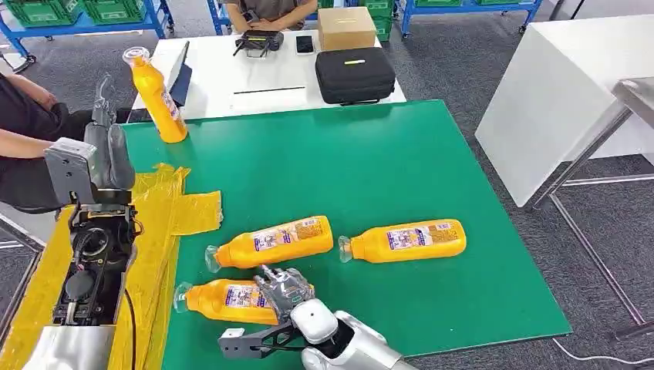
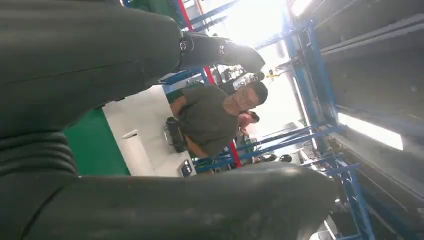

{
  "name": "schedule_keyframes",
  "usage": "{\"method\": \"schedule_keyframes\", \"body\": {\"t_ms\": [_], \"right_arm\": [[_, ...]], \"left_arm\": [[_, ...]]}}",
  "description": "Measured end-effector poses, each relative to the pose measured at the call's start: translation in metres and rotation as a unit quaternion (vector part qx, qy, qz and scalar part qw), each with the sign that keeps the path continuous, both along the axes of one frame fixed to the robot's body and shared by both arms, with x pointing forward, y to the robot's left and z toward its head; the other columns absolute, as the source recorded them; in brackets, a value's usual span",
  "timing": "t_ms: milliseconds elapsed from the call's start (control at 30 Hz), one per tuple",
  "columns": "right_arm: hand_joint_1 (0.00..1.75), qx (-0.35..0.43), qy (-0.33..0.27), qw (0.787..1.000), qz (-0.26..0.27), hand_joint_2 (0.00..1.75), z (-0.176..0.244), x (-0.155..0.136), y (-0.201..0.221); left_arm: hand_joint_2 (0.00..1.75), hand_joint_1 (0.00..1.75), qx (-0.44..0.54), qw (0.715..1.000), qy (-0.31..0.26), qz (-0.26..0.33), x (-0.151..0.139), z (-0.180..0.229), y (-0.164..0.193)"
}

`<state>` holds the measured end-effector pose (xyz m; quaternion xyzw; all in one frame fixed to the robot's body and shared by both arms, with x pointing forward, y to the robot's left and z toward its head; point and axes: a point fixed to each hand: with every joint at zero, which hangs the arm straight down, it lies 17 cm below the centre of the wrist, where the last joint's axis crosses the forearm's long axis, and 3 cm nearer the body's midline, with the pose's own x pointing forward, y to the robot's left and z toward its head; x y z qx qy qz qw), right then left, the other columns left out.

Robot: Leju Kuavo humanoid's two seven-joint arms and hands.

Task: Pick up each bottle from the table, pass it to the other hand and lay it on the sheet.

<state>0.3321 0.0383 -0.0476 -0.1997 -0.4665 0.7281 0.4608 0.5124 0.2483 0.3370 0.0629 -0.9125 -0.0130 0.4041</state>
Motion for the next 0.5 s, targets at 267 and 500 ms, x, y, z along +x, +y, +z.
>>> {"method": "schedule_keyframes", "body": {"t_ms": [267, 500], "right_arm": [[1.75, 0.002, 0.001, 1.0, -0.001, 1.75, 0.0014, 0.0026, 0.0007], [1.75, 0.005, 0.006, 1.0, 0.001, 1.75, 0.0007, 0.0024, 0.0011]], "left_arm": [[0.0, 0.0, 0.003, 1.0, -0.002, -0.005, -0.001, 0.0014, -0.0044], [0.0, 0.0, 0.004, 1.0, 0.004, -0.006, -0.002, -0.005, -0.005]]}}
